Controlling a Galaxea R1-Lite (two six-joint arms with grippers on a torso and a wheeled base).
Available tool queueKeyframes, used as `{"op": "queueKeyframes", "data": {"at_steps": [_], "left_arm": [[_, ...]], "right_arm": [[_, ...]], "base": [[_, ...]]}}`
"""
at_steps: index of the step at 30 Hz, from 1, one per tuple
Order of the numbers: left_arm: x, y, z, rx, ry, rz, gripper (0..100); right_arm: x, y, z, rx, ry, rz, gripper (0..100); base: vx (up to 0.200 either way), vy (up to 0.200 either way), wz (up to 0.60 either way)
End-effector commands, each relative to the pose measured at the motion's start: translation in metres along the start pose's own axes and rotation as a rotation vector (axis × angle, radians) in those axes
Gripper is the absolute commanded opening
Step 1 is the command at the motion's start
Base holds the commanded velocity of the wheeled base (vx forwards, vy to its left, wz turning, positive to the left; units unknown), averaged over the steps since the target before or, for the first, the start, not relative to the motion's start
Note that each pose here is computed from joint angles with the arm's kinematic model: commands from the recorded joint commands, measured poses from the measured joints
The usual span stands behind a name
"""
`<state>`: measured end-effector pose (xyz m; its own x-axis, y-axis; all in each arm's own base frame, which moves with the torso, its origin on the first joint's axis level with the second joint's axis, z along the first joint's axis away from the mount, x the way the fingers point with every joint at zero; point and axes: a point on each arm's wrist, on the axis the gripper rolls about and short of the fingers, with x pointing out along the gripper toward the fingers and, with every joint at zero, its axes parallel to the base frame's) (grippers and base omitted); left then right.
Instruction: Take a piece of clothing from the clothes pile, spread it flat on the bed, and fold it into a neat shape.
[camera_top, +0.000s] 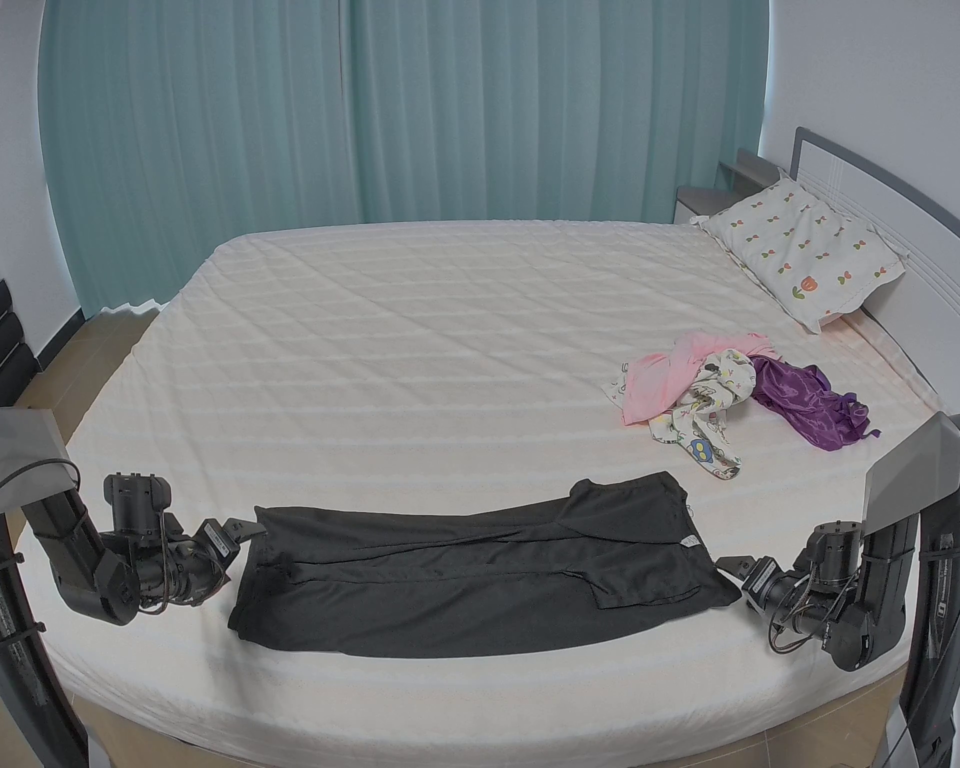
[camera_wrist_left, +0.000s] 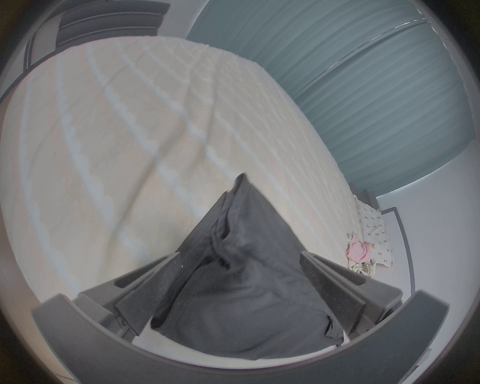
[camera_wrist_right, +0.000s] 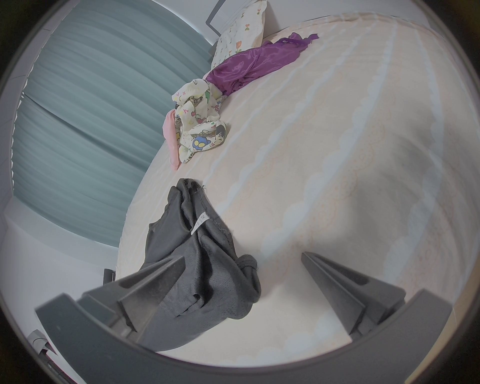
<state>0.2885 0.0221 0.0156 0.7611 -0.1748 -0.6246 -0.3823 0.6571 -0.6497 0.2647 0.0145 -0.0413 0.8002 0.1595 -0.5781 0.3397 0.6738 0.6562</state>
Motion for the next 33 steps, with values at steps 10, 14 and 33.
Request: {"op": "queueKeyframes", "data": {"at_steps": [10, 14, 33], "left_arm": [[0.029, -0.022, 0.038, 0.142, 0.032, 0.04, 100], [0.044, -0.01, 0.032, 0.138, 0.07, 0.067, 100], [0.051, 0.0, 0.025, 0.209, 0.109, 0.072, 100]], "right_arm": [[0.006, -0.005, -0.004, 0.007, 0.028, 0.001, 100], [0.006, -0.005, -0.005, 0.007, 0.03, 0.001, 100], [0.007, -0.005, -0.006, -0.001, 0.037, -0.002, 100]], "base": [[0.0, 0.0, 0.0], [0.0, 0.0, 0.0], [0.0, 0.0, 0.0]]}}
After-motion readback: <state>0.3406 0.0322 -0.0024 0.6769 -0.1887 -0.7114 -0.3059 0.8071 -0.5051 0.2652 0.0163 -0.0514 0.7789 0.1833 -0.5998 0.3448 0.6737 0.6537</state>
